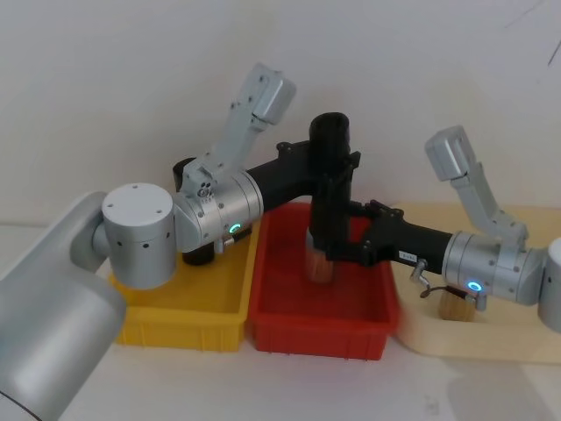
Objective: Pick up the garbage bag with the one hand and transfer it to the other hand.
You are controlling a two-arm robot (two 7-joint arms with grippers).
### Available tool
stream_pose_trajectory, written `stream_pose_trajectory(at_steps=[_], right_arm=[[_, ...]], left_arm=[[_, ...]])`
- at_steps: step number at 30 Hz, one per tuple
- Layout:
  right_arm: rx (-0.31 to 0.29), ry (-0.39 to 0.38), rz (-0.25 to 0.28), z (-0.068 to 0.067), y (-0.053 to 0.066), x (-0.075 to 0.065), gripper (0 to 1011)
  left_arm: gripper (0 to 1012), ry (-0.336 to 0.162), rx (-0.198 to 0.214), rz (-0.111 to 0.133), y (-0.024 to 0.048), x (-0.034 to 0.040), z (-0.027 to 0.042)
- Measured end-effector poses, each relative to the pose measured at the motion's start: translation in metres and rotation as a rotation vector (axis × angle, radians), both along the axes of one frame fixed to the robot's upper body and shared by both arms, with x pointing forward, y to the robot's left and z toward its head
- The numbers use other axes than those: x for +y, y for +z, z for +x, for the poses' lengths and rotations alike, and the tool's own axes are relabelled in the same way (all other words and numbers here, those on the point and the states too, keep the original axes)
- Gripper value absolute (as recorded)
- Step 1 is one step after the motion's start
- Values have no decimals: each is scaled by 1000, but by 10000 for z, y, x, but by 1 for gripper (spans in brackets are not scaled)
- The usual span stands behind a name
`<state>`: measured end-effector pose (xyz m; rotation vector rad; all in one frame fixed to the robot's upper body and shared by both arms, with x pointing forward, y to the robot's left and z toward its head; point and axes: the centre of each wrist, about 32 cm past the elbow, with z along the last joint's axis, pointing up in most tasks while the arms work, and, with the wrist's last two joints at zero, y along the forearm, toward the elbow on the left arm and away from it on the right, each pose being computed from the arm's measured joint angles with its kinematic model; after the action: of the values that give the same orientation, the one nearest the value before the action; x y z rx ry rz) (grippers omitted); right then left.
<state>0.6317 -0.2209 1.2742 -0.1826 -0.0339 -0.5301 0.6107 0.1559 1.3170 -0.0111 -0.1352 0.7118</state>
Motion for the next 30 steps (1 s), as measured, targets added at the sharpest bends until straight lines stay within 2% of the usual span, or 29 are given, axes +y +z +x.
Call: stream_pose_trajectory(at_steps=[11, 30], right_arm=[[5, 46, 14, 55, 56, 66, 1001], [28, 66, -5, 253, 8, 267, 1001]], left_arm=[[377, 0, 0, 0, 0, 1, 0], [377, 0, 0, 0, 0, 0, 0]])
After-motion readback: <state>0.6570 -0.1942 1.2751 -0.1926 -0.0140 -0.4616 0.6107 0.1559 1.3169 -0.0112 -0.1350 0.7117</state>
